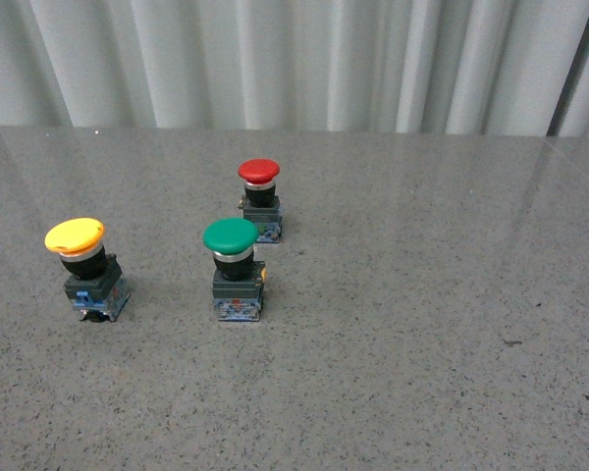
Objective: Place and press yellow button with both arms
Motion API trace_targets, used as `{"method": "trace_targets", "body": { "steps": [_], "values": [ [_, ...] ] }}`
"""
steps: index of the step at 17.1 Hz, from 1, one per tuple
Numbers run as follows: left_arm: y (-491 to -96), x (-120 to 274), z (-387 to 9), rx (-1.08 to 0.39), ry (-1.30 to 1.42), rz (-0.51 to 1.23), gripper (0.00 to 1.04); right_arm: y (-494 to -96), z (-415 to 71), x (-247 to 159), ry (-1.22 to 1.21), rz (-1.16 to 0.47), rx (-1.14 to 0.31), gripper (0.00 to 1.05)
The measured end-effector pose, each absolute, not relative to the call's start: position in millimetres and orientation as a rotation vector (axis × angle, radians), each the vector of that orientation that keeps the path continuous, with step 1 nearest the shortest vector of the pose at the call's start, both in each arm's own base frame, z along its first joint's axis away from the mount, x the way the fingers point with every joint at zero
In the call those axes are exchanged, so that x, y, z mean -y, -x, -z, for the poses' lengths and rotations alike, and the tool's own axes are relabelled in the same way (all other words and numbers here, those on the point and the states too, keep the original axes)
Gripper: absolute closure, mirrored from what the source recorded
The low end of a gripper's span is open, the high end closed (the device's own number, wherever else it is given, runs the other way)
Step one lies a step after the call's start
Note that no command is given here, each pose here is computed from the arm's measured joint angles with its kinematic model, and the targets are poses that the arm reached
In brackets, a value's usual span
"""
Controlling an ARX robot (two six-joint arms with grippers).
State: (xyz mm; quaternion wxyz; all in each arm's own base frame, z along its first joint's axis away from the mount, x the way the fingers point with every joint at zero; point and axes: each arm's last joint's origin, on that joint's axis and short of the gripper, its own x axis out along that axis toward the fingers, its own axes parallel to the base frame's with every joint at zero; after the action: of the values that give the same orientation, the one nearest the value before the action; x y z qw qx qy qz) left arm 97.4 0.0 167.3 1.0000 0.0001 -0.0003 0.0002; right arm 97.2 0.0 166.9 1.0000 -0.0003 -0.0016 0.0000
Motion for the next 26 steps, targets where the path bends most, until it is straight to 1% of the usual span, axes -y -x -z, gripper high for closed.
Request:
{"method": "trace_targets", "body": {
  "steps": [17, 18, 19, 20, 21, 22, 23, 24, 26],
  "values": [
    [-97.4, 0.0, -167.3, 0.001, 0.000, 0.000, 0.07, -97.2, -166.9, 0.0, 0.001, 0.000, 0.003, 0.06],
    [-97.2, 0.3, -165.3, -0.062, -0.004, -0.049, 0.07, -97.2, -167.0, 0.0, 0.001, 0.000, 0.004, 0.06],
    [-98.5, 5.5, -167.3, -0.203, -0.042, -0.131, 0.07, -97.2, -166.9, 0.0, 0.000, 0.001, 0.003, 0.06],
    [-103.4, 9.2, -177.9, -0.208, -0.073, -0.184, 0.07, -97.2, -167.0, 0.0, 0.001, 0.000, 0.004, 0.06],
    [-108.5, 6.6, -193.1, -0.166, -0.072, -0.248, 0.07, -97.2, -166.9, 0.1, 0.001, 0.001, 0.003, 0.06],
    [-117.2, 2.5, -215.3, -0.088, -0.072, -0.286, 0.07, -97.2, -166.9, 0.0, 0.001, 0.000, 0.002, 0.06],
    [-129.6, 1.4, -232.9, -0.040, -0.079, -0.265, 0.07, -97.2, -166.9, 0.0, 0.001, 0.000, 0.003, 0.06],
    [-146.6, 0.5, -243.7, -0.034, -0.100, -0.228, 0.07, -97.2, -167.0, 0.0, 0.001, 0.000, 0.004, 0.06],
    [-193.7, -0.9, -254.2, -0.110, -0.140, -0.132, 0.07, -97.2, -166.9, 0.0, 0.001, 0.000, 0.003, 0.06]
  ]
}}
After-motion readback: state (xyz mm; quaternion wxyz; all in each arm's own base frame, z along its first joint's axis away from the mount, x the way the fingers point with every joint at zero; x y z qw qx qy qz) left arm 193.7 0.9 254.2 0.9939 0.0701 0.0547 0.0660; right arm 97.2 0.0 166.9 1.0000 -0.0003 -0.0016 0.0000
